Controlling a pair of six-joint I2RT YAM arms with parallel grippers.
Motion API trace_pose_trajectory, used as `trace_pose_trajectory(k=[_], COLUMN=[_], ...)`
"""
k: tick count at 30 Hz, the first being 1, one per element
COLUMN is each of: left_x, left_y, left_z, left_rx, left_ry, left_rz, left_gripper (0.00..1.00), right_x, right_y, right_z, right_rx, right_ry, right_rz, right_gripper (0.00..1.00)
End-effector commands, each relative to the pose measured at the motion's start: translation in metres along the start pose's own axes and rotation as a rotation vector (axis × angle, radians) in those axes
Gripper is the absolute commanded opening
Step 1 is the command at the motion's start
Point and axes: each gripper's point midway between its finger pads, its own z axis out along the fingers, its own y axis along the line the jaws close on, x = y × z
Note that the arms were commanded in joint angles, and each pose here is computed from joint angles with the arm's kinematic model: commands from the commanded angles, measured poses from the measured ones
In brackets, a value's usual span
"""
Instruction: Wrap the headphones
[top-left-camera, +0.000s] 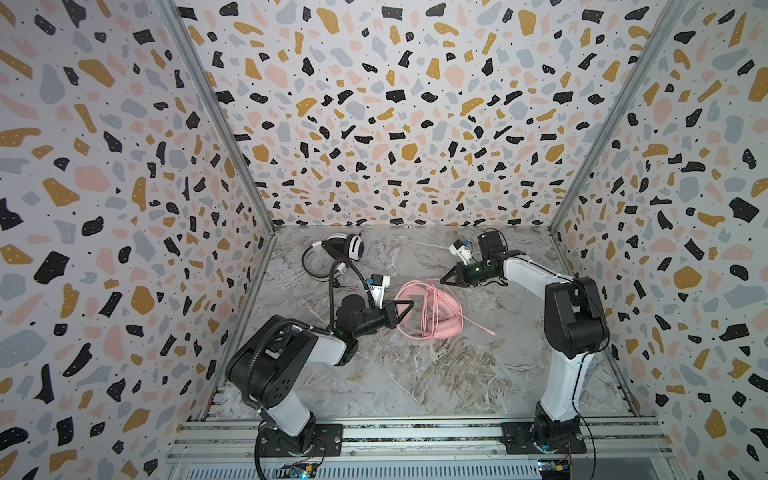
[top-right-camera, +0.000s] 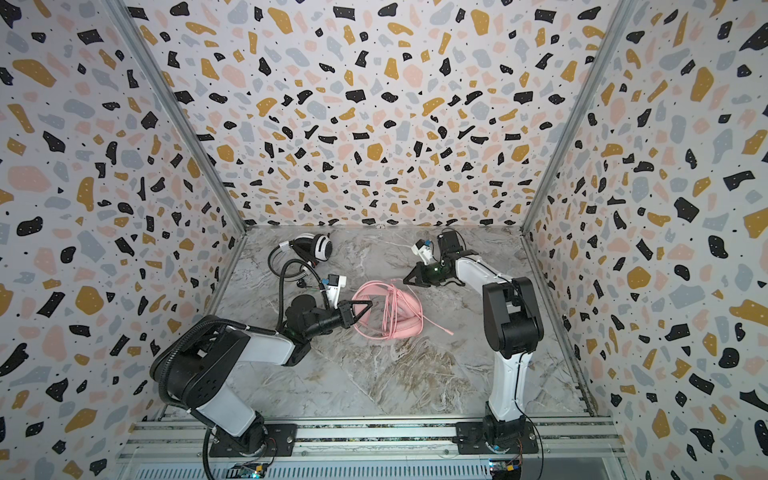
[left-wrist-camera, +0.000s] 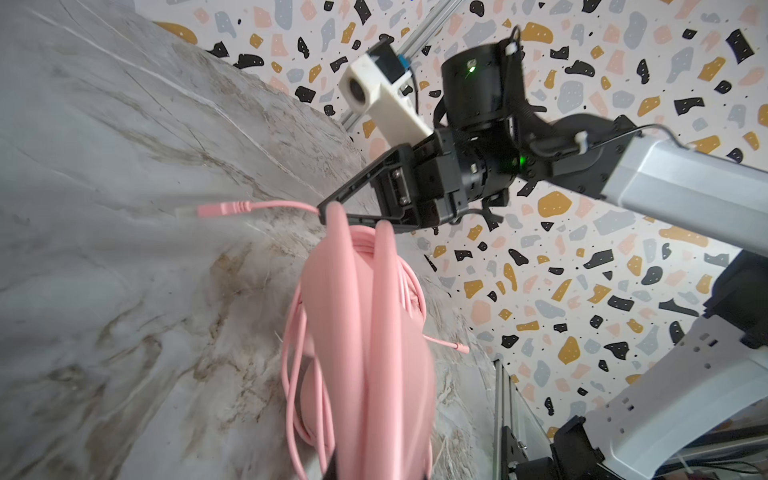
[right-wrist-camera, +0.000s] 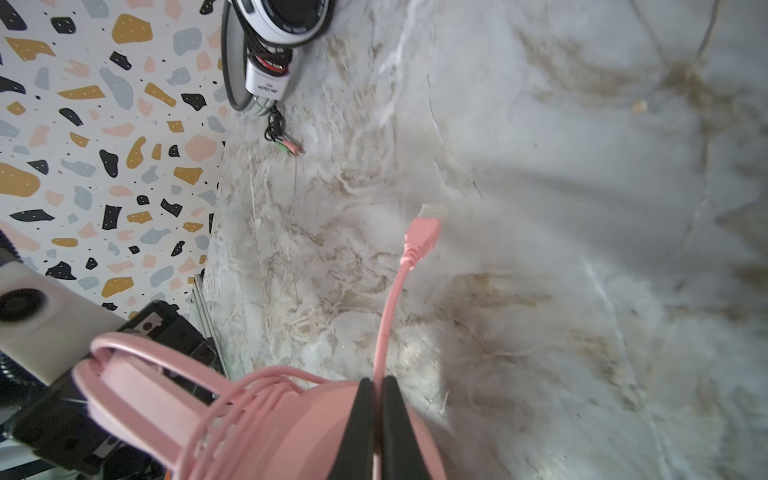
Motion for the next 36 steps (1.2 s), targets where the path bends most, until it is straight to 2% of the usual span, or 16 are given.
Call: trace_pose_trajectory(k=[1,7,12,16,20,24,28,36], left_x=[-0.015,-0.027,-0.059,-0.079,-0.102,-0.122,-0.113,-0.074], left_y=[-0.013,-0.021,-0.031,-0.026,-0.032,-0.029,-0.024,-0.027], left_z=[0.006,0.009,0.0,0.001,0.005,0.012,0.022,0.02], left_rx=[0.03,0.08,0.096,0.078,0.116,0.088,0.079,0.055], left_ry=[-0.018,-0.052,-0.14,-0.179,-0.232,-0.268,-0.229,-0.125], left_rz=[0.114,0.094,0.1,0.097,0.07,0.067,0.067,0.099], left_gripper=[0.0,0.0,0.0,0.0,0.0,0.0,0.0,0.0], right_x=[-0.021,-0.018,0.002,0.006,0.02,0.035,0.022,-0.053], right_y=[0.051,0.097,0.09,0.123,0.159,0.184,0.2,0.15], right_z=[-0.032,-0.043,-0.06,-0.075,-0.076,-0.075,-0.091,-0.139], right_rx=[0.032,0.05,0.099,0.067,0.036,-0.004,-0.013,0.081], right_ry=[-0.053,-0.057,-0.091,-0.137,-0.118,-0.101,-0.165,-0.332], right_rz=[-0.108,-0.186,-0.146,-0.182,-0.23,-0.247,-0.275,-0.238], right_gripper=[0.06,0.06,0.06,0.06,0.06,0.06,0.06,0.05])
